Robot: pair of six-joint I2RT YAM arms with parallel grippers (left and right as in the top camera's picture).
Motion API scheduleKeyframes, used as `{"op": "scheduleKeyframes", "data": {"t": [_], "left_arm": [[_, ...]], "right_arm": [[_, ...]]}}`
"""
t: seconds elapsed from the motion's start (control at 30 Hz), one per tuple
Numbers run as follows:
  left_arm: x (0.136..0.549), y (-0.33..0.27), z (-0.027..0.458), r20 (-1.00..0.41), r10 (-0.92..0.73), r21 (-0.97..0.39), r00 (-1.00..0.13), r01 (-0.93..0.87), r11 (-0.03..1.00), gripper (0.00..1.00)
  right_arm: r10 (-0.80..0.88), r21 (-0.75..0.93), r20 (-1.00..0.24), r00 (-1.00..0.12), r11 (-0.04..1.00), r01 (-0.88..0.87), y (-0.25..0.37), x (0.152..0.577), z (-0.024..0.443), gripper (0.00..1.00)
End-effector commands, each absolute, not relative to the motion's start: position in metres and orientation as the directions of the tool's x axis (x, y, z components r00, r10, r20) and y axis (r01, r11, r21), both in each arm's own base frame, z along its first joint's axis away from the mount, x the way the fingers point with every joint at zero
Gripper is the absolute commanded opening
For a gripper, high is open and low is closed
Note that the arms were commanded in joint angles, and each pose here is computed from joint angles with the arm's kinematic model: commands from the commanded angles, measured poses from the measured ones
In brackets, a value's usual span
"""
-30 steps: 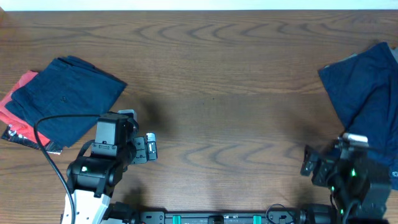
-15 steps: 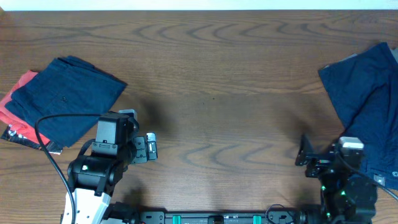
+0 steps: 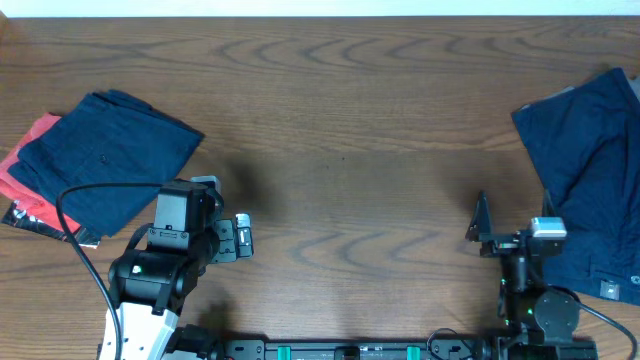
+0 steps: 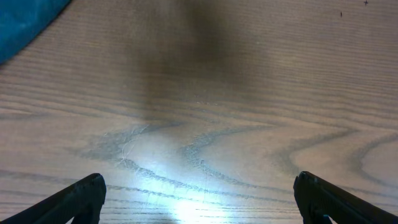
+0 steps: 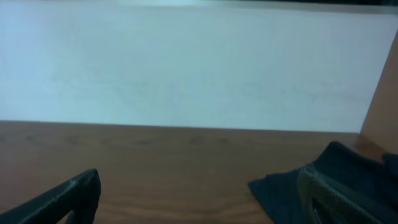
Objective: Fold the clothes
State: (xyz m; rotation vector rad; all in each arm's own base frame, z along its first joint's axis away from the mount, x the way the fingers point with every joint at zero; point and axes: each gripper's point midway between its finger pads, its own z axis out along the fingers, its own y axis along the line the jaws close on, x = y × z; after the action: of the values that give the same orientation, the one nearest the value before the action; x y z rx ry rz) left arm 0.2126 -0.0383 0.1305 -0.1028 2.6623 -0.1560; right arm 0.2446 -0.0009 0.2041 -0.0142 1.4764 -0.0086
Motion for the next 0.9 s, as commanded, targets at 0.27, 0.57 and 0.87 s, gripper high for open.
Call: {"op": "scheduleKeyframes", "data": {"t": [0.27,0.57,0.87], "left_arm": [[0.212,-0.036,0.129,-0.449,-0.102,-0.117,-0.887,-0.055,0.992,0.98],[0.212,-0.036,0.129,-0.449,-0.102,-0.117,-0.887,-0.055,0.992,0.98],[0.212,-0.036,0.129,-0.449,-0.103,-0.117,-0.888,-0.055,0.992,0.98]], "right_arm": [[-0.053,-0.052,-0.996,-0.072,0.998,-0.028,0.003,0.246,0.157,0.99],[-0.04,-0.038,-0.997,-0.072,0.999,-0.024,0.003,0.246,0.157,0.99],[-0.04,-0.038,-0.997,-0.072,0.999,-0.025,0.003,0.246,0.157,0.99]]}}
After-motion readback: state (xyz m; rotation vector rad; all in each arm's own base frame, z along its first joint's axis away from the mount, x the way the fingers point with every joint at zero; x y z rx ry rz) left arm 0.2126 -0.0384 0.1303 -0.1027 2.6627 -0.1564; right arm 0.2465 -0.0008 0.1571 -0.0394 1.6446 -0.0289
